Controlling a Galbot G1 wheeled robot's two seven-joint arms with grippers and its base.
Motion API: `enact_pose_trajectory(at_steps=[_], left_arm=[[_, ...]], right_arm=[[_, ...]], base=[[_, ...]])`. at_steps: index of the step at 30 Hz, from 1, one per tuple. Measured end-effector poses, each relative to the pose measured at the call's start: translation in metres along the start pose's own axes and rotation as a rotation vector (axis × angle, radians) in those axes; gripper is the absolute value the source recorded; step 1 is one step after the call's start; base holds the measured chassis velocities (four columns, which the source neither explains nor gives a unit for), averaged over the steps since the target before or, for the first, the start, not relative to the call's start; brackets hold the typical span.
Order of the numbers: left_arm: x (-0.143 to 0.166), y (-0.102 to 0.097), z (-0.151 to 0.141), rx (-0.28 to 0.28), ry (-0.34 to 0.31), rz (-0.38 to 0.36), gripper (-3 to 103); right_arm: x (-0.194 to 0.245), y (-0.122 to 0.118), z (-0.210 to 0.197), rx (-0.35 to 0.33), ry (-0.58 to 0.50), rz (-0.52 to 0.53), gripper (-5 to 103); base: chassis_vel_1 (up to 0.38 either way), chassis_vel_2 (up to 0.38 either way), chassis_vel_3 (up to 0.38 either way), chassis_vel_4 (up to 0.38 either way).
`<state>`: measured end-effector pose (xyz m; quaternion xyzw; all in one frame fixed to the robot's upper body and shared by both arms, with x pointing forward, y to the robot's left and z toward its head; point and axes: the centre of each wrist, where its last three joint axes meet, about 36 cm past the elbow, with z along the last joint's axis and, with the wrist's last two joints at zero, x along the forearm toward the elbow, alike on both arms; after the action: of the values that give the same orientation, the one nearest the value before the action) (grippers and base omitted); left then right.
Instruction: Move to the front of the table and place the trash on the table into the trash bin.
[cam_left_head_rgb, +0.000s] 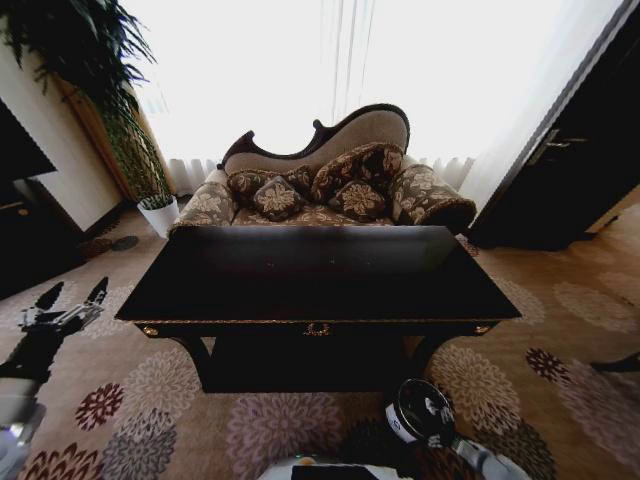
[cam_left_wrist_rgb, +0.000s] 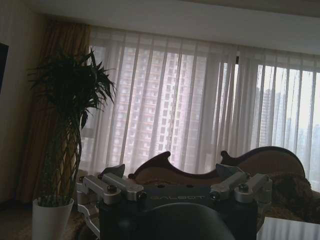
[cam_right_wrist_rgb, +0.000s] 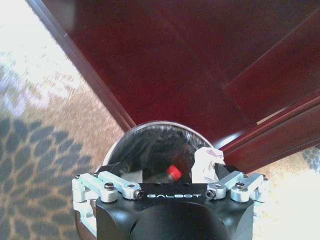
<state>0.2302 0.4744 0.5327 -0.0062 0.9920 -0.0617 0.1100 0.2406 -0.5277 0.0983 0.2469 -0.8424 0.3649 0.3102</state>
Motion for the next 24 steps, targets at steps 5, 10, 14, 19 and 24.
enact_pose_trajectory(at_steps=[5, 10, 14, 19, 24], left_arm=[[-0.001, 0.000, 0.000, 0.001, -0.002, 0.002, 100], [-0.001, 0.000, 0.000, 0.002, -0.002, 0.002, 100], [-0.002, -0.001, 0.003, 0.007, -0.002, 0.004, 100], [-0.003, -0.002, 0.004, 0.010, -0.004, 0.004, 100], [-0.002, 0.000, 0.004, 0.011, -0.002, 0.001, 100]], right_arm=[[-0.007, 0.019, -0.008, -0.085, -0.001, 0.062, 100], [0.000, 0.023, 0.000, -0.075, 0.016, 0.036, 100], [-0.003, 0.032, -0.005, -0.084, 0.024, 0.076, 100], [-0.015, 0.049, -0.017, -0.100, 0.020, 0.132, 100], [-0.023, 0.052, -0.025, -0.120, 0.006, 0.165, 100]], base=[[0.000, 0.000, 0.000, 0.000], [0.000, 0.000, 0.000, 0.000], [0.000, 0.000, 0.000, 0.000], [0.000, 0.000, 0.000, 0.000], [0.000, 0.000, 0.000, 0.000]])
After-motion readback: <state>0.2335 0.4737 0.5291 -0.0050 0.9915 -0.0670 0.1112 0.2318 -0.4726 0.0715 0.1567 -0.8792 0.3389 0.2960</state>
